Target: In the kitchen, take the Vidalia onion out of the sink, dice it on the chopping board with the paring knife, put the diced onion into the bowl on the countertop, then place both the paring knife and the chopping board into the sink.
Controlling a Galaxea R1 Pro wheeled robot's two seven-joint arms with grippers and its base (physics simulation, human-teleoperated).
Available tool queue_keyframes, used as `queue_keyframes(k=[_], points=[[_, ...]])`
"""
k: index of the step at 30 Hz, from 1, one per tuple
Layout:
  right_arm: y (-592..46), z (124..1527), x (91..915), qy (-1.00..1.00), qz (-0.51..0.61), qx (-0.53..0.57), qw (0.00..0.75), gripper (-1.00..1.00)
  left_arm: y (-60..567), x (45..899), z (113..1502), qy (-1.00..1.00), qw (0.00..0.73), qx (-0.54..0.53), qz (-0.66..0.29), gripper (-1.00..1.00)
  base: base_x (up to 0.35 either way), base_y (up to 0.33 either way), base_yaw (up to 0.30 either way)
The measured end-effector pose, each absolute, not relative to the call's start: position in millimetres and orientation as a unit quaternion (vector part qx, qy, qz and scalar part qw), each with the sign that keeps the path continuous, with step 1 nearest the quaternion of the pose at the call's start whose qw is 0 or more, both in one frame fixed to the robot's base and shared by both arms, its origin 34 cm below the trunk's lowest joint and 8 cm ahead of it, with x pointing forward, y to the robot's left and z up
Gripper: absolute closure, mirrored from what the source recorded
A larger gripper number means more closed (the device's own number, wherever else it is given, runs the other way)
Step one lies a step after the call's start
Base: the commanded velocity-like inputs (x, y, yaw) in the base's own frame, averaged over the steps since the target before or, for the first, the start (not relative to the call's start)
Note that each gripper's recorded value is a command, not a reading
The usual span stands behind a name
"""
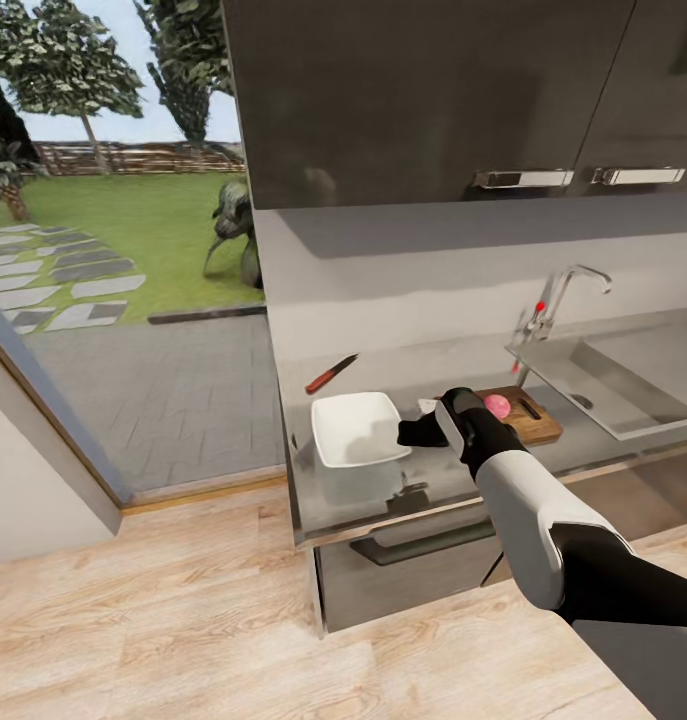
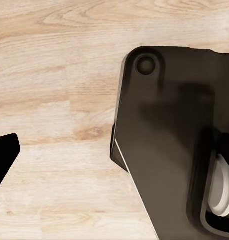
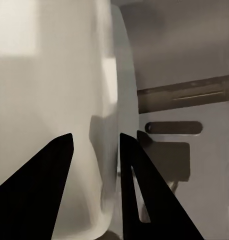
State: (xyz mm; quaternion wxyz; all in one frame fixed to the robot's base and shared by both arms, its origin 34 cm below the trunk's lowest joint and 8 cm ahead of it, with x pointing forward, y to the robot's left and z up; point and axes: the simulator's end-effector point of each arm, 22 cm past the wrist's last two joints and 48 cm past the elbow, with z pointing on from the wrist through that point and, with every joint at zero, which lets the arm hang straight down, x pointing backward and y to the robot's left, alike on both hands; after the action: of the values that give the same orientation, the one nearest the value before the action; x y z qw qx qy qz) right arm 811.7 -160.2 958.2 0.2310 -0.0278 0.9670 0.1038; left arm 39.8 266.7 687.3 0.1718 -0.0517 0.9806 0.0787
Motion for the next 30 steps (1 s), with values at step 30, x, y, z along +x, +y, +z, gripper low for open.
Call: queue_keyframes(k=[30], points=[[-171.1,957.2,813.4,0.969,0.078,-0.014,0.233,1.00,266.1,40.3,687.3,0.980,0.173,-0.052,0.078,-1.00,0.000,0.000,0.000]])
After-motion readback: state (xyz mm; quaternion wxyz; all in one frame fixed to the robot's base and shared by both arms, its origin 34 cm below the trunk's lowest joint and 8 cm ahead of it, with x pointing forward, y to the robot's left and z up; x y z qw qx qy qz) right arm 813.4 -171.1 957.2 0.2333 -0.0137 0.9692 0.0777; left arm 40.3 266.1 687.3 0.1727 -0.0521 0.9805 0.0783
